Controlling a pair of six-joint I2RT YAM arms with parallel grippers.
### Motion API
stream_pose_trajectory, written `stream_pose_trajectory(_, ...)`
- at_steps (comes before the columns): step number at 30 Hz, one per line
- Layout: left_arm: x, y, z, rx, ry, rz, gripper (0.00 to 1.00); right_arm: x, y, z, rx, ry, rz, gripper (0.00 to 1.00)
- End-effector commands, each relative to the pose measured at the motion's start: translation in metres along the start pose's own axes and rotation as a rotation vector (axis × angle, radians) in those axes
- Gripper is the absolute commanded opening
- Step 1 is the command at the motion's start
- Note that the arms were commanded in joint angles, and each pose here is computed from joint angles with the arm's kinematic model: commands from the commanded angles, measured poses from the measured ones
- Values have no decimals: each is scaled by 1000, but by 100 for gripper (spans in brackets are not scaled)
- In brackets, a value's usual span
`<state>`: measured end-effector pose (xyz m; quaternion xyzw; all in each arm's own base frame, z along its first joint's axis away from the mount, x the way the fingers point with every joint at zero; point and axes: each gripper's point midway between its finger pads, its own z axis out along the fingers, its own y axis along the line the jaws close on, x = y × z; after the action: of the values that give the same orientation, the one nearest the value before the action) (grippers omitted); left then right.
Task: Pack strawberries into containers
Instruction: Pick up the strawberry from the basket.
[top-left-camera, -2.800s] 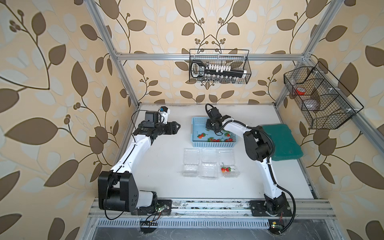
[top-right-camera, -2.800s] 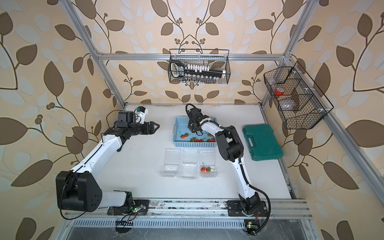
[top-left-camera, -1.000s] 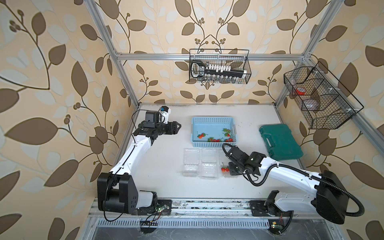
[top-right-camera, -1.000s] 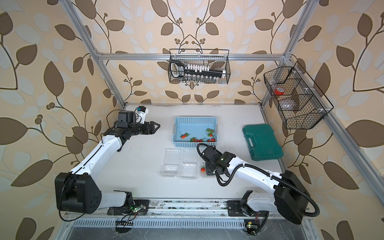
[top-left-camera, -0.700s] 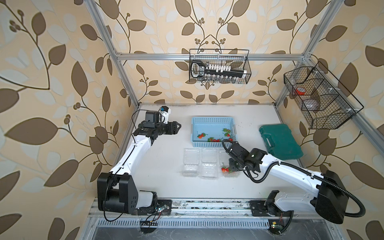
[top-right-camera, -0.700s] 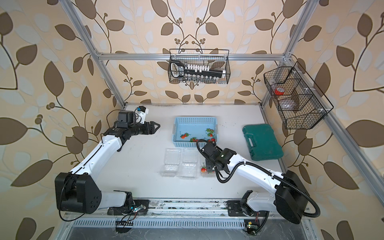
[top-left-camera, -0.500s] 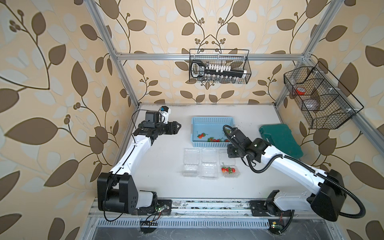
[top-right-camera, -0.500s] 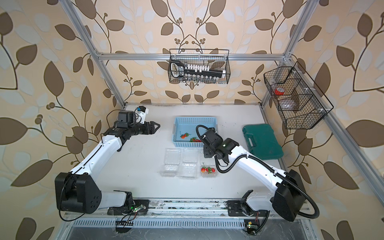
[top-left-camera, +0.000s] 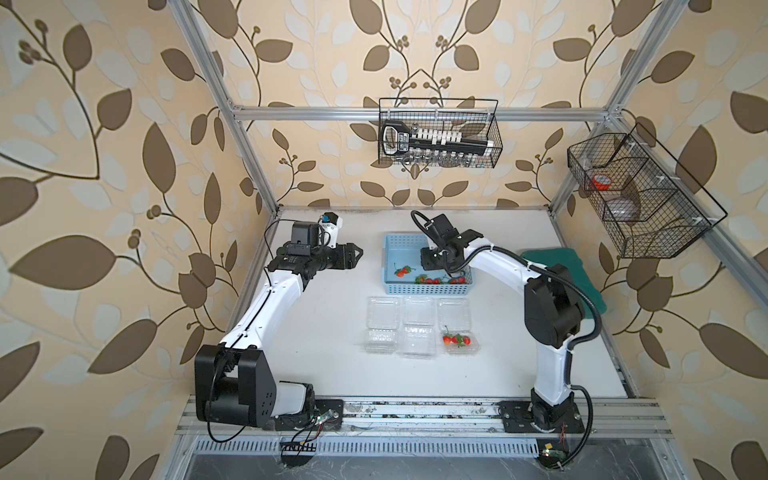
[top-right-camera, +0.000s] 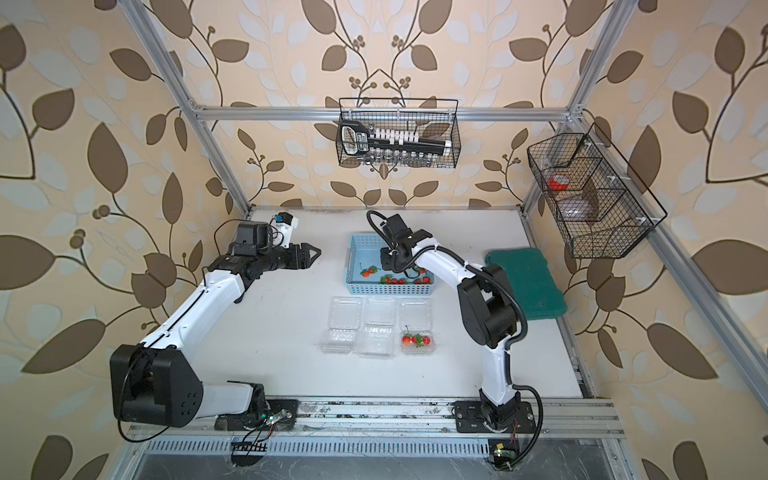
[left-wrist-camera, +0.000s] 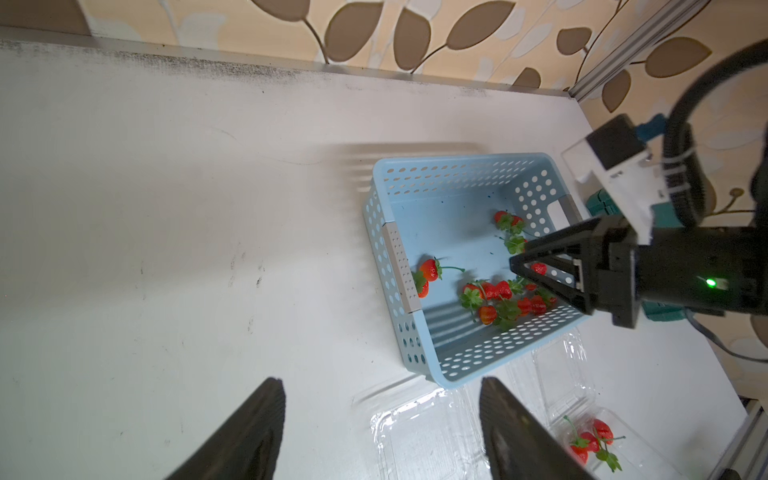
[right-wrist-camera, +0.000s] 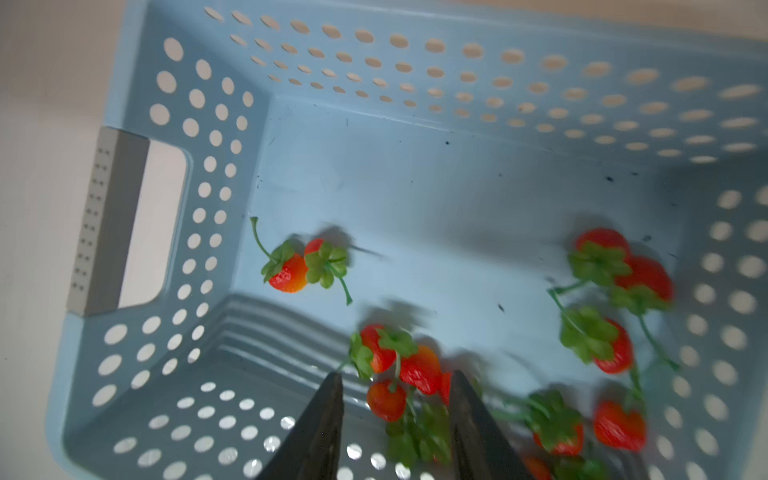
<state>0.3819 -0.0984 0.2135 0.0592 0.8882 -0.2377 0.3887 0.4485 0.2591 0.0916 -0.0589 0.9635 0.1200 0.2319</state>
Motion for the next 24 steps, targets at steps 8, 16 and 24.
stream_pose_trajectory(8,-10,-5,-1,5,-13,24,75,-4,23,60,-195,85,48,42)
stream_pose_trajectory(16,-10,-4,0,4,-9,23,75,3,25,73,-219,113,65,41)
stream_pose_trajectory(24,-10,-6,-1,5,-13,26,75,2,27,73,-237,107,83,20)
